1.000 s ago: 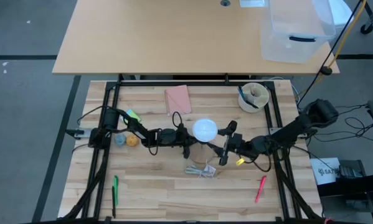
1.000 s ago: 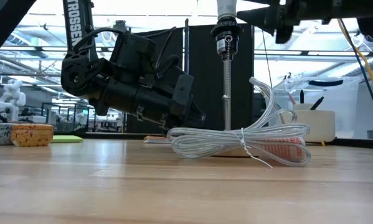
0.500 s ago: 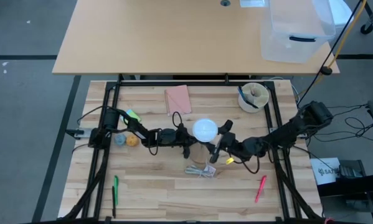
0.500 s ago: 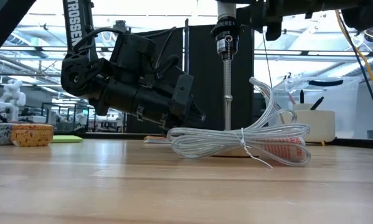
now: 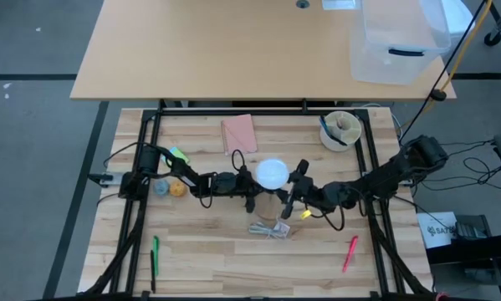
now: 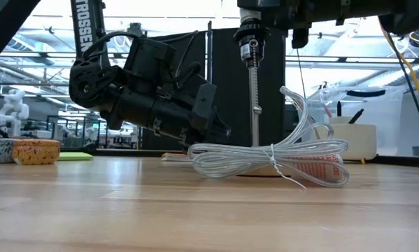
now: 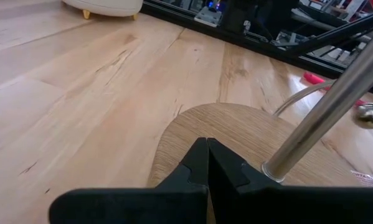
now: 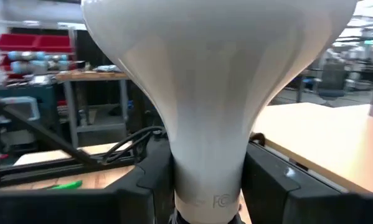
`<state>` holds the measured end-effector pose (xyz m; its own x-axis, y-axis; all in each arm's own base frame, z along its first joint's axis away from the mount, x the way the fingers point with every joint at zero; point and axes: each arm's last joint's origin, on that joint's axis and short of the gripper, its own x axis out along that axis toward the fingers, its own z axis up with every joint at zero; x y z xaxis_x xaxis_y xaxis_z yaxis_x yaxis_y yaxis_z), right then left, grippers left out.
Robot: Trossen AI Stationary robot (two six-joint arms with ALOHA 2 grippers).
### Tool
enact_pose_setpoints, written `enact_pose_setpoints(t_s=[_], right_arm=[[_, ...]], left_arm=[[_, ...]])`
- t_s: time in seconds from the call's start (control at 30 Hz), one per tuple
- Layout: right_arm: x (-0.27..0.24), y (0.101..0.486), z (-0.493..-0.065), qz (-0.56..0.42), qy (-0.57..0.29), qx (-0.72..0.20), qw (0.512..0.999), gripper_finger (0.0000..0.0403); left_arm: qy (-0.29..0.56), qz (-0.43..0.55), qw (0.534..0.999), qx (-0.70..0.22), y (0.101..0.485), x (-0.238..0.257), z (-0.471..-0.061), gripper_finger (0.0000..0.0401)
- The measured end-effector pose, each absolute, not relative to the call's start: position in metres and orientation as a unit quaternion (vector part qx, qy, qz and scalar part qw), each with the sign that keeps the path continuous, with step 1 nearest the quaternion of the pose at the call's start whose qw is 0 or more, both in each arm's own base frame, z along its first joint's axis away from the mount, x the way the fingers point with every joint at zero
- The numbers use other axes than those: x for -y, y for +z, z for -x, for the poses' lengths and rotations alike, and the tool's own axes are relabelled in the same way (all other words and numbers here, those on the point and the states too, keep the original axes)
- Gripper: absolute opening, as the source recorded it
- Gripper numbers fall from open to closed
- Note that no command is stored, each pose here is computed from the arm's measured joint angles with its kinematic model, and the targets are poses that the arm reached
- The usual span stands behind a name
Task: Screw lightbulb
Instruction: Remove the lightbulb from the lamp
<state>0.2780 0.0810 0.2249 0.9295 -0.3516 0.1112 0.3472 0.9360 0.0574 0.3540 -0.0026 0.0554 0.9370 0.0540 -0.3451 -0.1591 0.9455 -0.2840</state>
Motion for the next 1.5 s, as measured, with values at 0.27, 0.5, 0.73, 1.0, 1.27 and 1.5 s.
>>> enact_pose_setpoints(t_s=[0.27, 0.5, 0.73, 1.0, 1.27, 1.5], right_arm=[[-0.063, 0.228, -0.280, 0.009, -0.094, 0.024, 0.995, 0.0139], [-0.043, 0.235, -0.273, 0.049, 0.001, -0.023, 0.999, 0.0139], [-0.015, 0.240, -0.268, 0.060, 0.104, -0.039, 0.992, 0.0139], [0.020, 0.238, -0.265, 0.068, 0.208, -0.029, 0.975, 0.0139], [0.038, 0.241, -0.259, 0.090, 0.279, 0.003, 0.956, 0.0139], [0.042, 0.243, -0.257, 0.104, 0.297, 0.023, 0.949, 0.0139]], left_arm=[[0.037, 0.159, 0.971, -0.176, 0.055, 0.003, -0.354, 0.0000], [0.024, 0.160, 0.970, -0.181, 0.055, 0.004, -0.354, 0.0000], [0.009, 0.162, 0.970, -0.183, 0.055, 0.005, -0.354, 0.0000], [-0.064, 0.165, 0.965, -0.192, 0.056, 0.010, -0.354, 0.0000], [-0.087, 0.154, 0.966, -0.191, 0.057, 0.014, -0.357, 0.0000], [-0.087, 0.153, 0.962, -0.208, 0.059, 0.015, -0.366, 0.0000]])
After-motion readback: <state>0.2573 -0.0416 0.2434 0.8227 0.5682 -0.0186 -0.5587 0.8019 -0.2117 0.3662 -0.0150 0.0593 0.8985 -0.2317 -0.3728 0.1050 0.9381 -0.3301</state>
